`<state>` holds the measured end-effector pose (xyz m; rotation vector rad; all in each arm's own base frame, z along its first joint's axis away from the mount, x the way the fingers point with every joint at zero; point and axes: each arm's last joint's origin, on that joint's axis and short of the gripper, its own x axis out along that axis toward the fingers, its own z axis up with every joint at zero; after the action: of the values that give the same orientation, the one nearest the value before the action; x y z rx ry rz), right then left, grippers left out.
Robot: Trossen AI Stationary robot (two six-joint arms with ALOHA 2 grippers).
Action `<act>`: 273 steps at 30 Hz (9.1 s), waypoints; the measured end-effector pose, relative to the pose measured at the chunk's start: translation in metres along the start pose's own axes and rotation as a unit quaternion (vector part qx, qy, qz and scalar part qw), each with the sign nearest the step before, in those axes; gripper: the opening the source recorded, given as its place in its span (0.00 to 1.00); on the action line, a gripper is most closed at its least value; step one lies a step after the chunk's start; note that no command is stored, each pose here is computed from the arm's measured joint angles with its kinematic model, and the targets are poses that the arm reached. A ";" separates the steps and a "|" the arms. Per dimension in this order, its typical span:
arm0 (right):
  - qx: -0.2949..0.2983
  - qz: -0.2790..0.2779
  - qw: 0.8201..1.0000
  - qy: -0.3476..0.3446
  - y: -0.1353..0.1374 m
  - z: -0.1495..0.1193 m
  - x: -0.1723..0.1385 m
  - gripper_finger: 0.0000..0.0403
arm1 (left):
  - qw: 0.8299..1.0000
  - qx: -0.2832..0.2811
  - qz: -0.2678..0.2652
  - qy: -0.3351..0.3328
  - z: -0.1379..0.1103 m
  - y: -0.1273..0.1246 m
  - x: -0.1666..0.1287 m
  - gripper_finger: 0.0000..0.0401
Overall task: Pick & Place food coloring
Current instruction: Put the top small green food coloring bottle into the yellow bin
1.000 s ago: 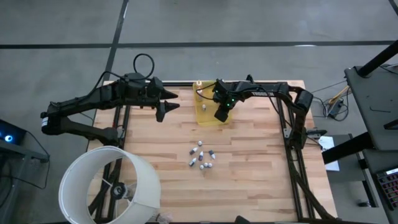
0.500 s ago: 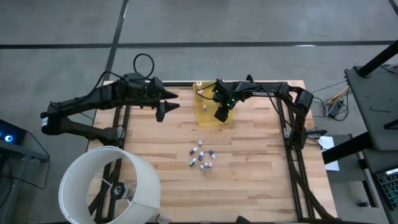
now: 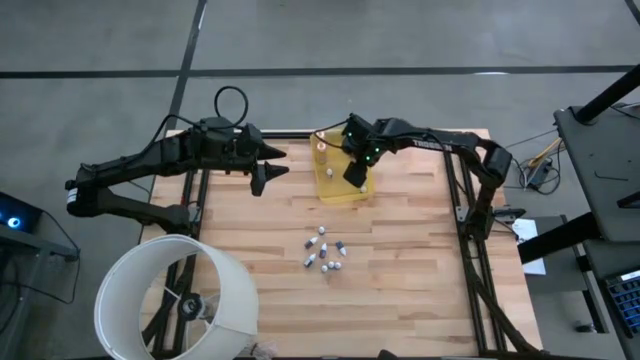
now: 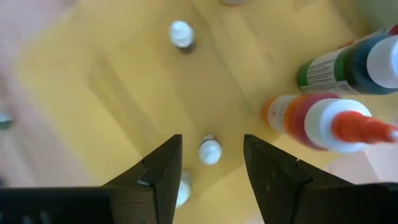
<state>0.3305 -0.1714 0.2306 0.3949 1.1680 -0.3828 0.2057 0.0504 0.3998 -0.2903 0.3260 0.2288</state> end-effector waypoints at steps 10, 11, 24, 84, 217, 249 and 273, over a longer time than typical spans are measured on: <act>-0.068 0.069 0.994 -0.040 0.054 -0.018 -0.062 0.35 | 1.000 0.000 0.000 0.000 0.000 0.000 0.000 0.53; -0.083 0.075 0.993 -0.043 0.062 -0.022 -0.066 0.34 | 1.000 0.000 0.000 0.000 0.000 0.000 0.000 0.53; -0.189 0.129 0.973 -0.042 0.140 -0.068 -0.072 0.30 | 1.000 -0.008 -0.015 0.014 -0.002 -0.001 0.006 0.53; -0.113 0.196 0.895 -0.384 0.070 -0.177 -0.283 0.17 | 0.913 0.199 -0.075 0.348 -0.136 -0.024 0.222 0.53; -0.127 0.152 0.915 -0.351 0.078 -0.163 -0.257 0.15 | 0.929 0.057 0.138 0.338 -0.056 0.128 0.242 0.11; -0.129 0.151 0.915 -0.352 0.079 -0.163 -0.257 0.15 | 0.925 -0.043 0.195 0.323 -0.050 0.119 0.250 0.11; -0.132 0.150 0.914 -0.352 0.079 -0.163 -0.257 0.15 | 0.912 -0.101 0.251 0.308 -0.070 0.085 0.259 0.11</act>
<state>0.1493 -0.0019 0.4238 0.1645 0.4278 -0.0732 0.4022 0.1525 0.2262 -0.4814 1.0125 0.6860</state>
